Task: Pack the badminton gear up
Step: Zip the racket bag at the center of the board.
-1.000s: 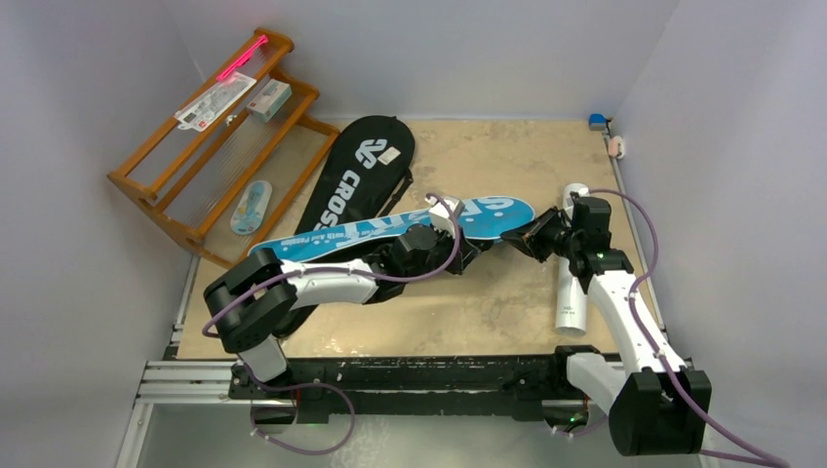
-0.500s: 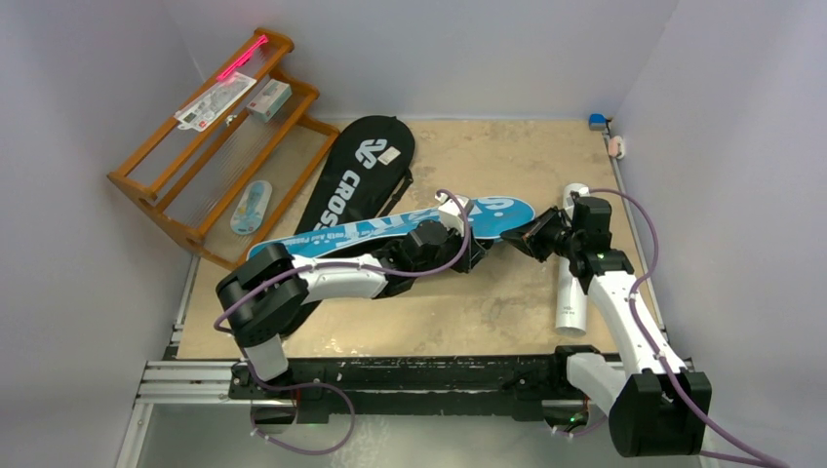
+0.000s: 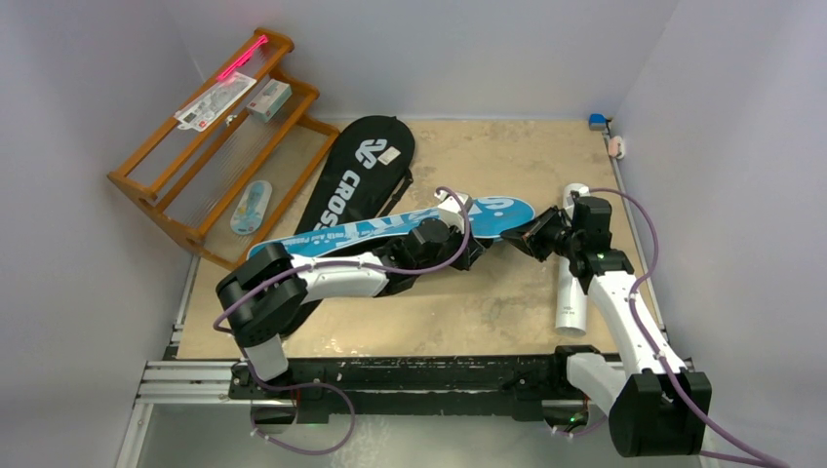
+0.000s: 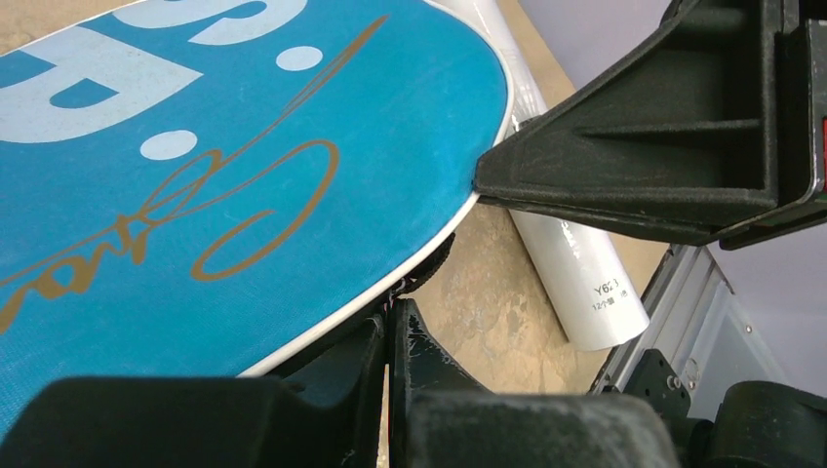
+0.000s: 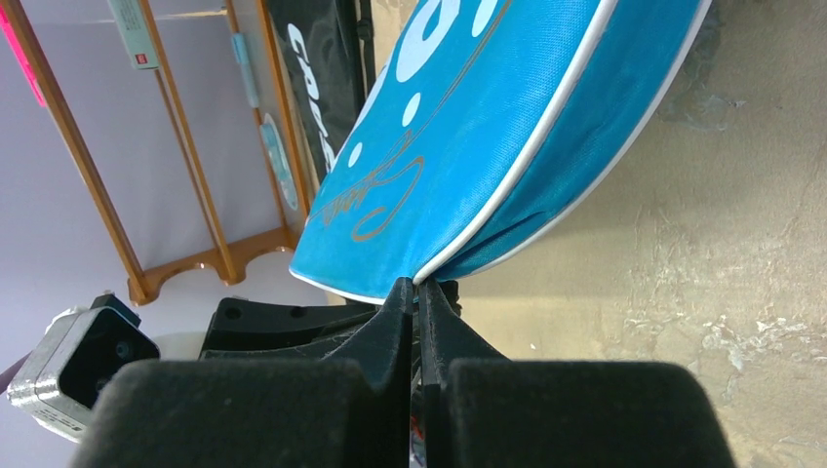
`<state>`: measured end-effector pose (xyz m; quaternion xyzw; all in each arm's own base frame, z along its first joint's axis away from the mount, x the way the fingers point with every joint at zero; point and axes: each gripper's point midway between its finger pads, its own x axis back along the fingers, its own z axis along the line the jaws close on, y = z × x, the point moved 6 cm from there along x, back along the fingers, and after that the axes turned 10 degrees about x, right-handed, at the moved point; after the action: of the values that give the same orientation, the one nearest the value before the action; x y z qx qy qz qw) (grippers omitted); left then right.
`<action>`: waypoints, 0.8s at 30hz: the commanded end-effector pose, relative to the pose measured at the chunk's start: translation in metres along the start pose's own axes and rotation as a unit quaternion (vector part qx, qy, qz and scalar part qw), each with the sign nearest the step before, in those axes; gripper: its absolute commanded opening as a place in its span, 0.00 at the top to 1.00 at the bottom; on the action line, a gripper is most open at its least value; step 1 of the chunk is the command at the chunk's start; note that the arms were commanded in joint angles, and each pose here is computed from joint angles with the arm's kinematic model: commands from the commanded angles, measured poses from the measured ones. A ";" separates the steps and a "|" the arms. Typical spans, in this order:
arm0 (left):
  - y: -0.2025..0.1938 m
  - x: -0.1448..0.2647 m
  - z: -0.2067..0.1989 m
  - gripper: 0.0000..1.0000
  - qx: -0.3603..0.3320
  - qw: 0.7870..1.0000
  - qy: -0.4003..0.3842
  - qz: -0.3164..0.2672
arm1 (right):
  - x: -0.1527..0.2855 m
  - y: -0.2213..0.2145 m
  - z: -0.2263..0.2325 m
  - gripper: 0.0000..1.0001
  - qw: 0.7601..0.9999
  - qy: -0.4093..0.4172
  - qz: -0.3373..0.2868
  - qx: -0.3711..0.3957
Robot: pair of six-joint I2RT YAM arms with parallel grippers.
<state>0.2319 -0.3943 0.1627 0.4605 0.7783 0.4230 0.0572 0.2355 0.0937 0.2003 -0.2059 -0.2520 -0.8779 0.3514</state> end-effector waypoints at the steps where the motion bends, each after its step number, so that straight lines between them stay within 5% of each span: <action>1: 0.024 -0.001 -0.008 1.00 0.024 0.999 0.014 -0.039 | 0.008 0.003 0.017 1.00 0.999 0.039 -0.007 0.023; 11: 0.015 0.012 0.003 1.00 0.090 0.993 0.066 0.030 | 0.001 0.011 0.006 1.00 0.999 -0.003 -0.035 0.020; 24: 0.001 0.062 0.048 1.00 0.109 0.981 0.156 0.046 | 0.002 0.043 -0.006 1.00 0.989 -0.090 -0.112 0.034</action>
<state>0.2252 -0.3437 0.1556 0.4474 0.7942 0.3984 -0.1020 0.2454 0.0801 0.1922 -0.2487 -0.2894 -0.8757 0.2958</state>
